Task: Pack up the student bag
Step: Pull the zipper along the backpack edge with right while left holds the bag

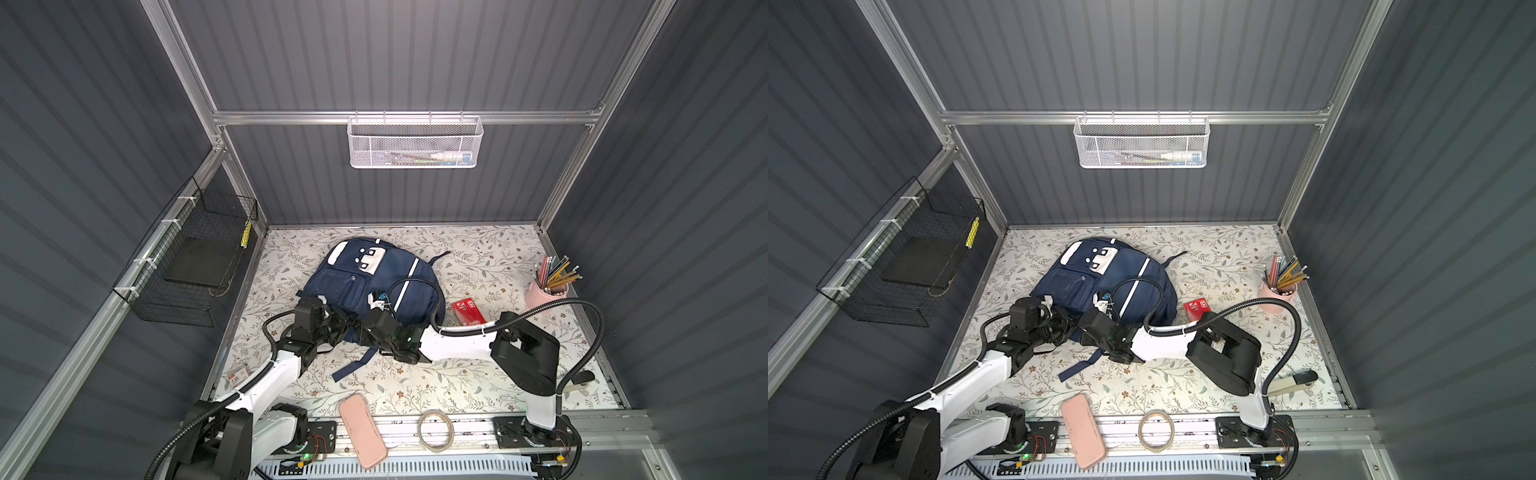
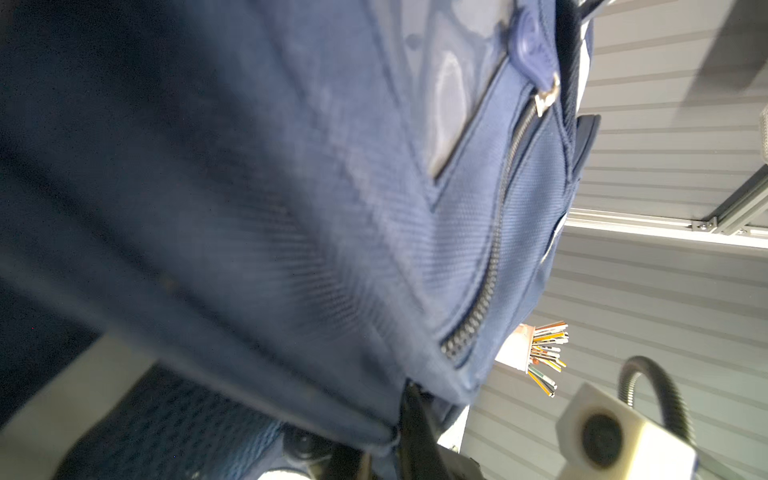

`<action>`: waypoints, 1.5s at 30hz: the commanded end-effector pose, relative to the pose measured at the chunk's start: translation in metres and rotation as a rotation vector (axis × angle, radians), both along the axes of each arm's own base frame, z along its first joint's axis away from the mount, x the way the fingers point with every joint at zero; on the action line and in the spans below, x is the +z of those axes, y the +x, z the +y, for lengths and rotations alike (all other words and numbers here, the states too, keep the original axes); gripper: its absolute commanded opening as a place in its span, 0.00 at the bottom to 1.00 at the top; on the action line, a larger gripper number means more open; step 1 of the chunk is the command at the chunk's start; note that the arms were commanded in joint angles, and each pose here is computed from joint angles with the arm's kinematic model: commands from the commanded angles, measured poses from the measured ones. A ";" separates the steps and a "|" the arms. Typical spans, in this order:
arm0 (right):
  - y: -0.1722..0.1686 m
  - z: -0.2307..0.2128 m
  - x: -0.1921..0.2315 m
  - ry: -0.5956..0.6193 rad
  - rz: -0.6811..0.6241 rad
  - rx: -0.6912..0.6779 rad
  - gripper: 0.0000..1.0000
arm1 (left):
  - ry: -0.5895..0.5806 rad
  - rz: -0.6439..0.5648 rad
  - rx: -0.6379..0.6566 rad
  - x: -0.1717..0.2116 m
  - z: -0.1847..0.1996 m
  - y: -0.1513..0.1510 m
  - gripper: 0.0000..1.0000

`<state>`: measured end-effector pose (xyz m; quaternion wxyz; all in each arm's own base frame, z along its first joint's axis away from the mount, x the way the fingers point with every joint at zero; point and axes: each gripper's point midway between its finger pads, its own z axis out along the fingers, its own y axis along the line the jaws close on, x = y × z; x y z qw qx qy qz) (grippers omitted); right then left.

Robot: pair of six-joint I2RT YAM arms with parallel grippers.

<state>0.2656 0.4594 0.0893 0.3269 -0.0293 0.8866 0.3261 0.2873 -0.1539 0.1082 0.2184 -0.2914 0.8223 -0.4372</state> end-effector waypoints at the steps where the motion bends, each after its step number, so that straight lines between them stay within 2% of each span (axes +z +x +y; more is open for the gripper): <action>1: 0.029 -0.021 -0.018 0.003 0.022 -0.111 0.45 | -0.083 -0.052 -0.080 0.027 -0.017 -0.005 0.12; 2: 0.031 -0.021 -0.020 0.003 0.027 -0.114 0.48 | -0.090 -0.053 -0.081 0.029 -0.017 -0.005 0.12; 4: 0.034 -0.019 -0.021 0.002 0.035 -0.113 0.47 | -0.101 -0.055 -0.081 0.031 -0.018 -0.006 0.12; 9: 0.032 -0.023 -0.028 -0.003 0.077 -0.116 0.20 | -0.078 -0.059 -0.073 0.033 -0.015 -0.007 0.12; 17: 0.019 -0.046 -0.014 0.013 0.077 -0.124 0.04 | -0.025 -0.040 -0.034 0.015 -0.004 -0.004 0.10; 19: 0.016 -0.050 -0.012 0.006 0.076 -0.119 0.03 | -0.009 -0.040 -0.023 0.014 0.001 -0.002 0.07; 21: 0.013 -0.053 -0.011 -0.026 0.077 -0.099 0.01 | 0.021 -0.030 -0.005 0.009 0.007 0.000 0.00; 26: 0.004 -0.072 -0.013 -0.150 0.095 -0.088 0.00 | 0.069 -0.025 0.009 0.006 0.015 0.004 0.00; 37: -0.025 -0.124 -0.029 -0.349 0.145 -0.073 0.00 | 0.076 -0.043 0.011 0.015 0.019 0.009 0.00; 41: -0.031 -0.155 -0.028 -0.453 0.134 -0.077 0.00 | 0.081 -0.046 0.015 0.016 0.021 0.009 0.00; 45: -0.031 -0.182 -0.025 -0.491 0.131 -0.085 0.00 | 0.087 -0.042 0.019 0.015 0.023 0.008 0.00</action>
